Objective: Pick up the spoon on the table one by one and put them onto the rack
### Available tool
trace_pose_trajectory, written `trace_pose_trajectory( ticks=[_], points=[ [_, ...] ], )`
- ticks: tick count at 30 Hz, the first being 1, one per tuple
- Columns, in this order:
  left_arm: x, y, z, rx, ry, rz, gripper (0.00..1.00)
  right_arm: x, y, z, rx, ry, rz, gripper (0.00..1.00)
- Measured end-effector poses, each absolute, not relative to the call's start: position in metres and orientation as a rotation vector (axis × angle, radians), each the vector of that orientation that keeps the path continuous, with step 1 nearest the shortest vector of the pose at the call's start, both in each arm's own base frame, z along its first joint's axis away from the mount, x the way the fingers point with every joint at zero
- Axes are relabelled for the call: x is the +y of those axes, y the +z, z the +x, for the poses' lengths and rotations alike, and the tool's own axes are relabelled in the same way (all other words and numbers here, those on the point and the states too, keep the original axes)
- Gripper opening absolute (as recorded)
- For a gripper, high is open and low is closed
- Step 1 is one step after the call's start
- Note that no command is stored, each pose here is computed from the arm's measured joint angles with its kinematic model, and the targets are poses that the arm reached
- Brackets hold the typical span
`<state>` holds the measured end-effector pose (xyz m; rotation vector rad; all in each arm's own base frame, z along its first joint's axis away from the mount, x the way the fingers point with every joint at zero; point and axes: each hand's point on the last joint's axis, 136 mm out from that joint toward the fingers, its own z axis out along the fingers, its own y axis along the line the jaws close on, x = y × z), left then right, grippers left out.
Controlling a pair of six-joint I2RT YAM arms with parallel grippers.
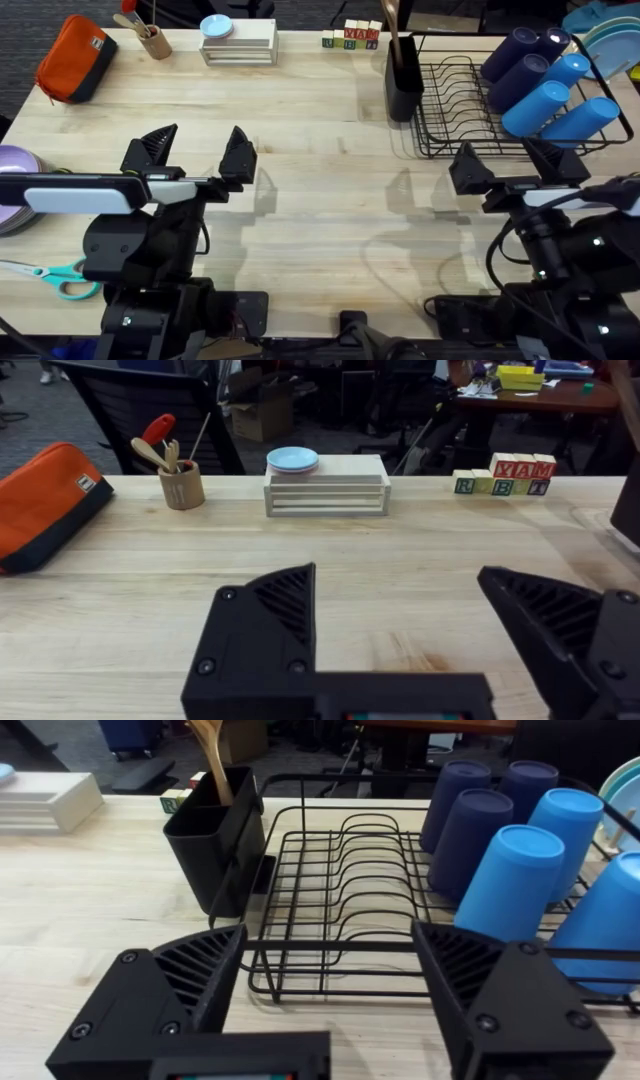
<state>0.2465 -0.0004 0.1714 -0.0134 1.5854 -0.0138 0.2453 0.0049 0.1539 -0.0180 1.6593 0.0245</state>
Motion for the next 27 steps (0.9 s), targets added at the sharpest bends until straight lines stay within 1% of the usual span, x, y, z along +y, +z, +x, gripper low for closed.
trace_pose_trajectory(
  ticks=[19,23,24,27],
  points=[
    [-0.001,0.172,0.247,1.585,-0.017,-0.011,0.993,0.005,0.153,0.245,1.665,0.028,-0.02,0.994],
    [-0.004,0.168,0.244,1.631,-0.033,0.003,0.993,0.007,0.153,0.242,1.692,0.033,-0.025,0.994],
    [-0.006,0.179,0.236,1.673,-0.043,0.005,0.993,0.007,0.155,0.234,1.759,0.038,-0.028,0.994],
    [-0.006,0.207,0.228,1.691,-0.044,0.005,0.993,0.008,0.175,0.225,1.79,0.036,-0.033,0.994]
  ],
)
